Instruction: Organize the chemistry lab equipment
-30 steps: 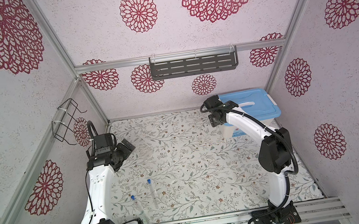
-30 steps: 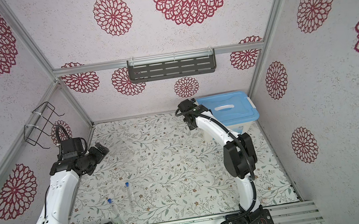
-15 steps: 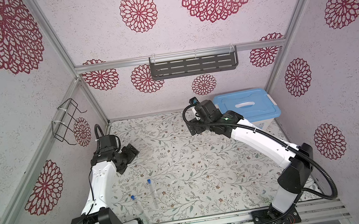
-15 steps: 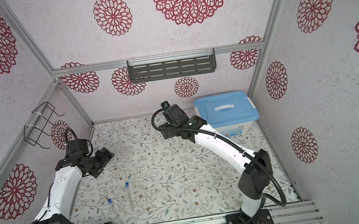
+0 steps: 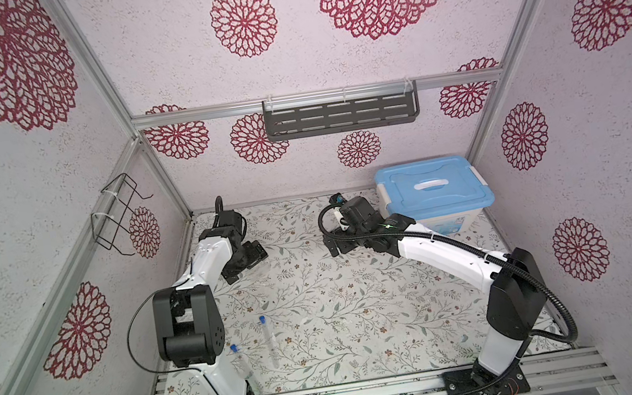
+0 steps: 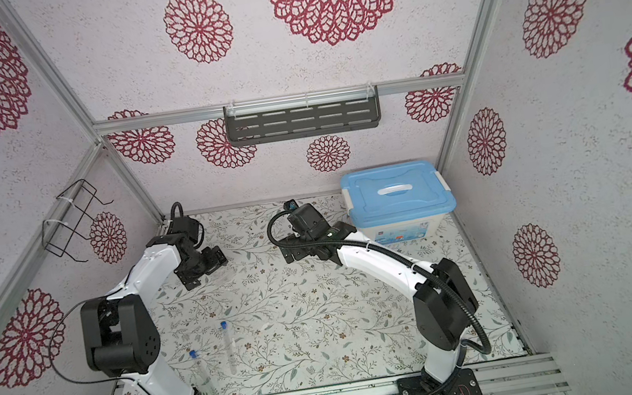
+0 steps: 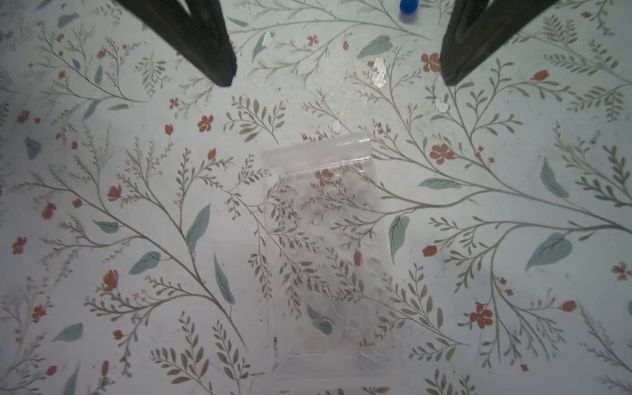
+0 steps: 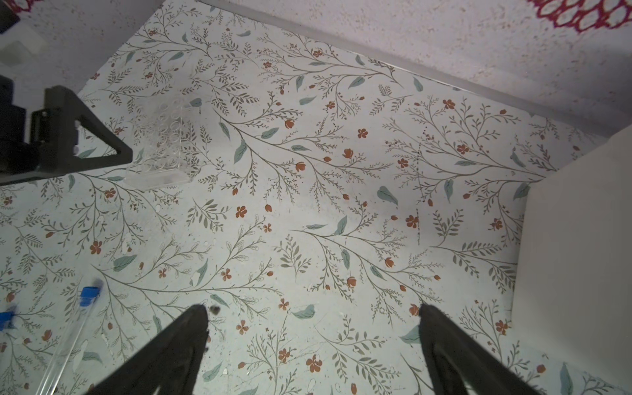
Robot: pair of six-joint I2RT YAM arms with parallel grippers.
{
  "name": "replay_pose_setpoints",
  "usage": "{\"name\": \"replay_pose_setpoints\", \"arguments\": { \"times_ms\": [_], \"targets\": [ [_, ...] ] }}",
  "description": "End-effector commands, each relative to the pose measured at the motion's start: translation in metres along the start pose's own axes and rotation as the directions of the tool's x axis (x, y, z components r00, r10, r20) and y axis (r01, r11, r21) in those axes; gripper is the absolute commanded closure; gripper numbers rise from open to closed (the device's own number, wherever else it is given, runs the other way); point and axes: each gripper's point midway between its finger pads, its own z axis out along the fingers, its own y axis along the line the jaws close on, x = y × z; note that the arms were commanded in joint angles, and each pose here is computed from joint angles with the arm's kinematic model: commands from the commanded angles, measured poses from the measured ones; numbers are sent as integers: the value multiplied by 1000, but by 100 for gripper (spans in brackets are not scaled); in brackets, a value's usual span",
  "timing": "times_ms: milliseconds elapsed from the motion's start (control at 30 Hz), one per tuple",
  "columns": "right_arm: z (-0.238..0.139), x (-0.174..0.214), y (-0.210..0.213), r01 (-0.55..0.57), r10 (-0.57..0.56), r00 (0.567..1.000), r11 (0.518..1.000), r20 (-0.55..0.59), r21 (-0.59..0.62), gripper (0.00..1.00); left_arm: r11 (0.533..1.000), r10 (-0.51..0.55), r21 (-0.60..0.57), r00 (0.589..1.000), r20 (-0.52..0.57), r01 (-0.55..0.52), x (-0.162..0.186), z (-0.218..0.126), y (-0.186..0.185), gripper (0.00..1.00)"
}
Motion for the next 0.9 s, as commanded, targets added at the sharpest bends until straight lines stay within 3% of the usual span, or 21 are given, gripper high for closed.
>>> {"name": "replay_pose_setpoints", "arguments": {
  "times_ms": [0,100,500,867],
  "targets": [
    [-28,-31,1,-34,34,993,999,113,-9,1,999,-4,-52,1000,-16,3,-6,11,1,2],
    [-32,-33,-2,-30,29,991,1000,129,8,1,999,32,-1,999,-11,-32,-8,25,-18,2],
    [-39,-43,-12,29,-40,990,997,136,77,1,994,14,-107,996,-90,-24,7,73,-12,0],
    [-41,-43,-13,28,-39,989,997,141,78,1,993,100,-53,989,-109,-106,36,63,-39,17]
  ]
}}
